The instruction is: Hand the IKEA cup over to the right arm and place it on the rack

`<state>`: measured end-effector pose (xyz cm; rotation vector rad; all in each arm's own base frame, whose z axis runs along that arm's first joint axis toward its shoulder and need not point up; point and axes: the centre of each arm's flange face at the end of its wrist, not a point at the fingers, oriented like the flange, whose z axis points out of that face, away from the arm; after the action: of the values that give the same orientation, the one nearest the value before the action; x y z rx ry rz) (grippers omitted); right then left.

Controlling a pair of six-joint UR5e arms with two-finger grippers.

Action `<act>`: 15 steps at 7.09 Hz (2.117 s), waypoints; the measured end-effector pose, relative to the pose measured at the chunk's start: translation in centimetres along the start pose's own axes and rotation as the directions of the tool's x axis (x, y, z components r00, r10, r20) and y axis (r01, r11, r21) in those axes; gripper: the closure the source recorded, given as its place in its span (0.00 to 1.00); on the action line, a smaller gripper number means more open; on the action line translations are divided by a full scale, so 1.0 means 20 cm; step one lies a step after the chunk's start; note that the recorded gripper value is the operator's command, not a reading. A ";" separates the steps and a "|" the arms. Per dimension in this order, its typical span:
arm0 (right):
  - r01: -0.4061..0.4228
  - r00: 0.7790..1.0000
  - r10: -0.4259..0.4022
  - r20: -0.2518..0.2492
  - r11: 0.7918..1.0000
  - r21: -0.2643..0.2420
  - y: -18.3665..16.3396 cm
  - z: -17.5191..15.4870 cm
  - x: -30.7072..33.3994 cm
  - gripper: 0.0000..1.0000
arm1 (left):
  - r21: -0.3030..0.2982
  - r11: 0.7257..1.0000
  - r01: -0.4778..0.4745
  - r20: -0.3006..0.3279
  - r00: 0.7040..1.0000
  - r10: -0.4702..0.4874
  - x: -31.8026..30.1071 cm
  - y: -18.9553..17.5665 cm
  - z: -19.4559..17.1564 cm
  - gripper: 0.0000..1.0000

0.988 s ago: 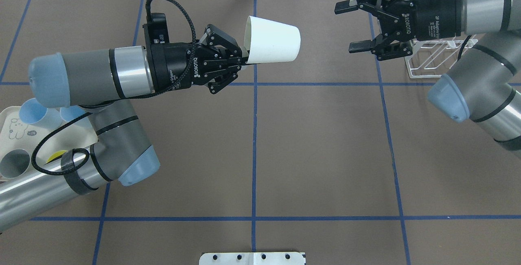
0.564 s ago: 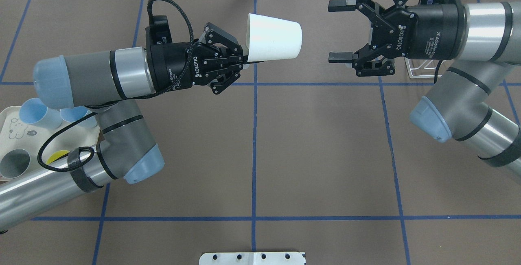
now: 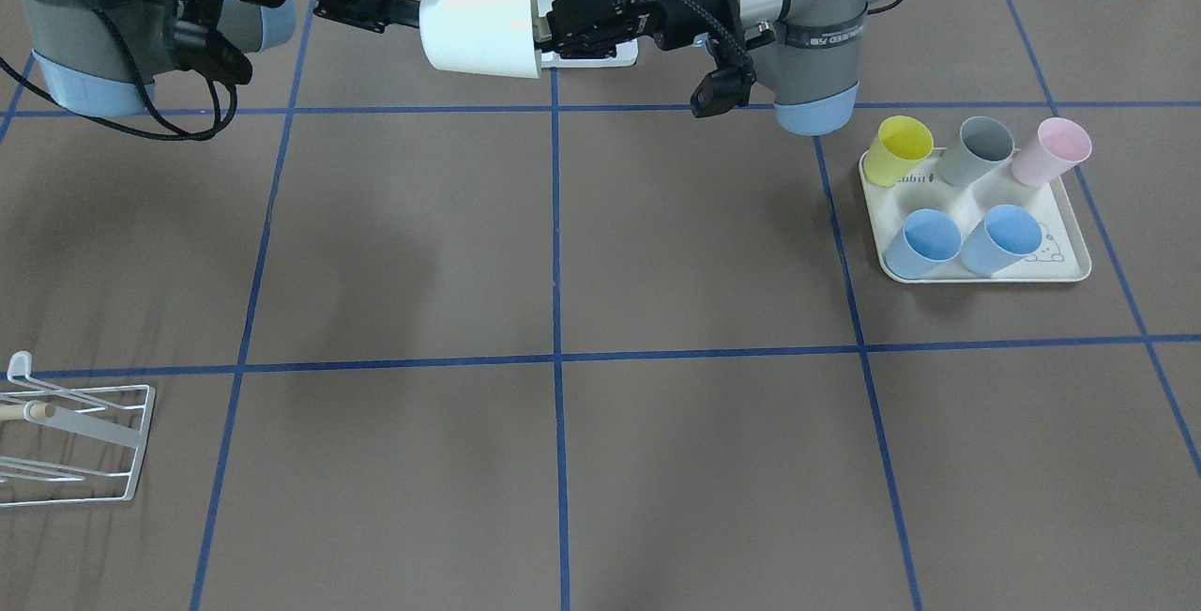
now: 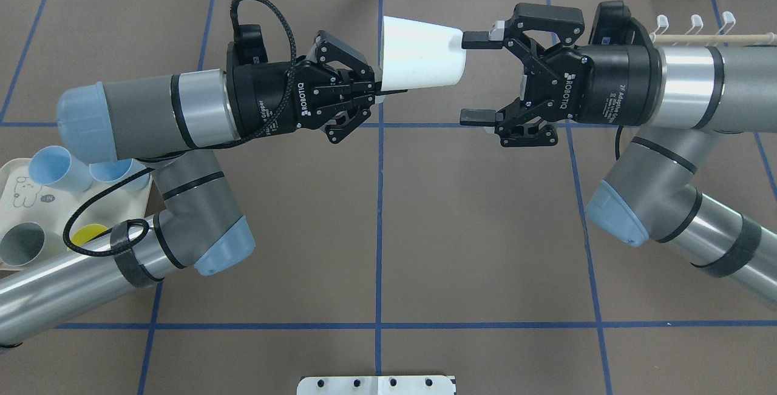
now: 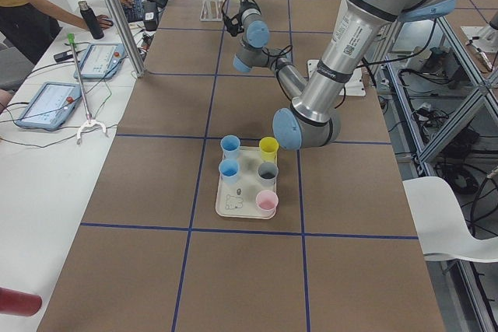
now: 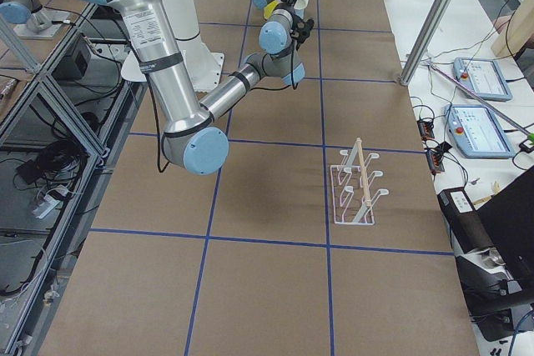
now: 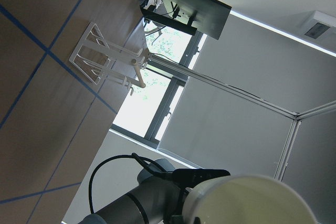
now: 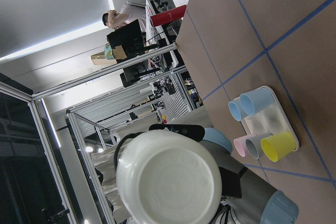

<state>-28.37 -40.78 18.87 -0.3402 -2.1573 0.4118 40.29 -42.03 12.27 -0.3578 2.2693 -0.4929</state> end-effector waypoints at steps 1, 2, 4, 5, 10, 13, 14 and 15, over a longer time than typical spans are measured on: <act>-0.001 1.000 0.001 0.008 1.000 0.002 0.00 0.00 0.00 0.02 | -0.006 1.000 0.005 0.004 1.000 -0.005 -0.02 0.01 0.01 1.00; -0.002 1.000 0.002 0.017 1.000 0.010 0.00 0.00 0.00 0.04 | -0.015 1.000 0.011 0.006 1.000 -0.011 -0.03 0.03 0.02 1.00; -0.006 1.000 0.006 0.019 1.000 0.021 -0.01 0.00 0.01 0.15 | -0.031 0.999 0.022 0.012 1.000 -0.021 -0.06 0.08 0.04 1.00; -0.006 1.000 0.006 0.020 1.000 0.018 -0.01 -0.01 0.02 0.24 | -0.036 0.999 0.024 0.013 1.000 -0.024 -0.07 0.09 0.04 1.00; -0.002 0.999 0.002 0.033 1.000 -0.009 0.01 -0.02 0.05 1.00 | -0.045 0.999 0.024 0.009 1.000 -0.023 -0.06 0.11 0.05 0.86; 0.003 0.999 -0.003 0.038 1.000 -0.012 0.02 -0.03 0.05 1.00 | -0.046 0.999 0.022 0.010 1.000 -0.022 -0.06 0.11 0.04 0.00; 0.006 0.999 -0.005 0.041 1.000 -0.015 0.02 -0.04 0.05 1.00 | -0.045 0.999 0.021 0.011 1.000 -0.021 -0.07 0.11 0.04 0.00; 0.009 0.999 -0.008 0.045 1.000 -0.019 0.02 -0.05 0.06 1.00 | -0.044 0.999 0.020 0.012 1.000 -0.019 -0.07 0.10 0.04 0.00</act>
<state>-28.17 -39.85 20.10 -0.3352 -2.2067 0.3982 41.57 -39.81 11.69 -0.4048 2.2702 -0.4499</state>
